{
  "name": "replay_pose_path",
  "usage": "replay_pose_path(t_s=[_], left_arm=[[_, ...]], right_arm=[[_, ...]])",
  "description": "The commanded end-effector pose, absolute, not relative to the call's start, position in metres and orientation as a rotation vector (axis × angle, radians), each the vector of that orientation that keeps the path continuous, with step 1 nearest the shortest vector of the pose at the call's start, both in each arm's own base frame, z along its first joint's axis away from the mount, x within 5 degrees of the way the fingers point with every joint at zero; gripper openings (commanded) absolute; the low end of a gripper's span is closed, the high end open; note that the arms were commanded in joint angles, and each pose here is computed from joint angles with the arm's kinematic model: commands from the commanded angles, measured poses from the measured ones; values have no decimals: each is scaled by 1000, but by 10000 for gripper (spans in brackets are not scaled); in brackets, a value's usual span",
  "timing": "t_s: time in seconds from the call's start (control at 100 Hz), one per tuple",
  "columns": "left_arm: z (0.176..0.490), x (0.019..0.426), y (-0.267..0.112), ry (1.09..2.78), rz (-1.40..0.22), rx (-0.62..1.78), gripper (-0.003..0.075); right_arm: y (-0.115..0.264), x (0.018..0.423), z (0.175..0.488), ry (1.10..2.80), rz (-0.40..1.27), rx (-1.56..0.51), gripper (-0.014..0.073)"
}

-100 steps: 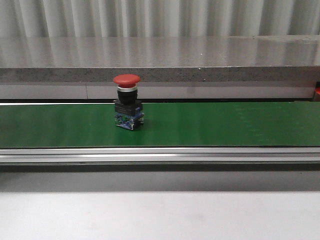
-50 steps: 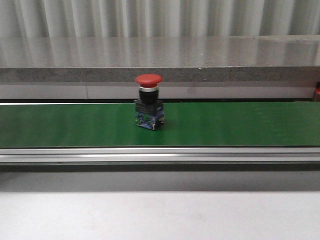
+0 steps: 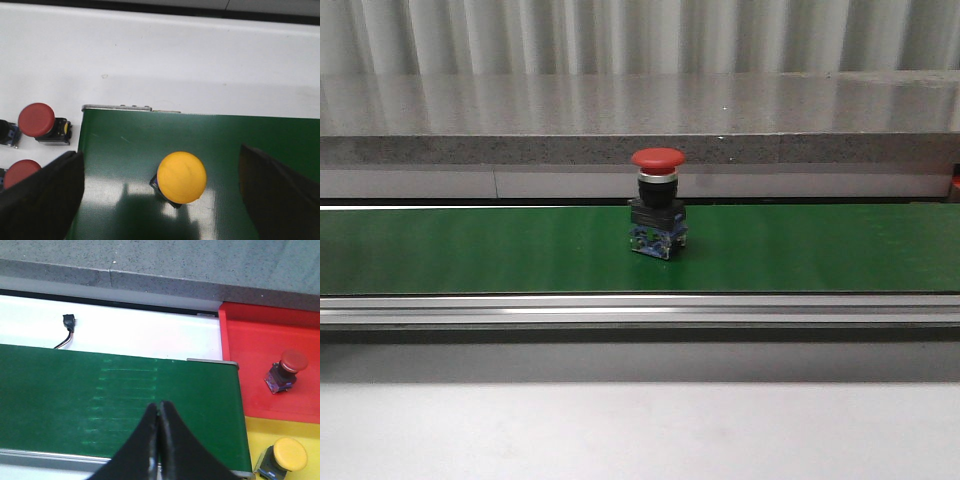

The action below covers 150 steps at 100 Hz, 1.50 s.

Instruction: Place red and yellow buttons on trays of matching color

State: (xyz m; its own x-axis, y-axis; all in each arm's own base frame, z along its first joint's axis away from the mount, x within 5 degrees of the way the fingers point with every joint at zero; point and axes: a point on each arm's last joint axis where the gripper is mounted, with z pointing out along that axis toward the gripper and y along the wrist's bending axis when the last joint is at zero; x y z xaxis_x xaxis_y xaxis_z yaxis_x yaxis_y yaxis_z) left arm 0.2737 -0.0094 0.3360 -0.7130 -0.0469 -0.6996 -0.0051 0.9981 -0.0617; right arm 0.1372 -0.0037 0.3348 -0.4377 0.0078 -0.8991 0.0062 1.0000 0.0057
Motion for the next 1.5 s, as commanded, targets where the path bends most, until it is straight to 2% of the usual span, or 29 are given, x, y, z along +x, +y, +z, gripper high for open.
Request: replay_pose_path(t_s=[0.0, 0.15, 0.41, 0.51, 0.63, 0.91, 1.36, 1.43, 1.49], left_arm=[[365, 255, -13, 2226, -89, -16, 600], [366, 224, -13, 2185, -96, -9, 600], [345, 164, -12, 2130, -123, -21, 599], [334, 144, -11, 2117, -123, -21, 568], [325, 125, -10, 2090, -124, -20, 447], [319, 112, -9, 2061, -125, -19, -18], [318, 111, -9, 2078, -126, -19, -20], [318, 111, -9, 2078, -126, -19, -20], [318, 111, -9, 2078, -126, -19, -20]], right_arm=[[-4, 139, 349, 1931, -10, 6, -67], [-4, 139, 349, 1931, -10, 6, -67], [-4, 139, 349, 1931, -10, 6, -67], [-4, 139, 349, 1931, -10, 6, -67], [-4, 139, 349, 1931, -10, 6, -67], [-4, 139, 349, 1931, -10, 6, -67], [-4, 138, 348, 1942, -9, 6, -62], [-4, 138, 346, 1961, -7, 4, -14], [-4, 137, 345, 1980, -5, 3, 93]])
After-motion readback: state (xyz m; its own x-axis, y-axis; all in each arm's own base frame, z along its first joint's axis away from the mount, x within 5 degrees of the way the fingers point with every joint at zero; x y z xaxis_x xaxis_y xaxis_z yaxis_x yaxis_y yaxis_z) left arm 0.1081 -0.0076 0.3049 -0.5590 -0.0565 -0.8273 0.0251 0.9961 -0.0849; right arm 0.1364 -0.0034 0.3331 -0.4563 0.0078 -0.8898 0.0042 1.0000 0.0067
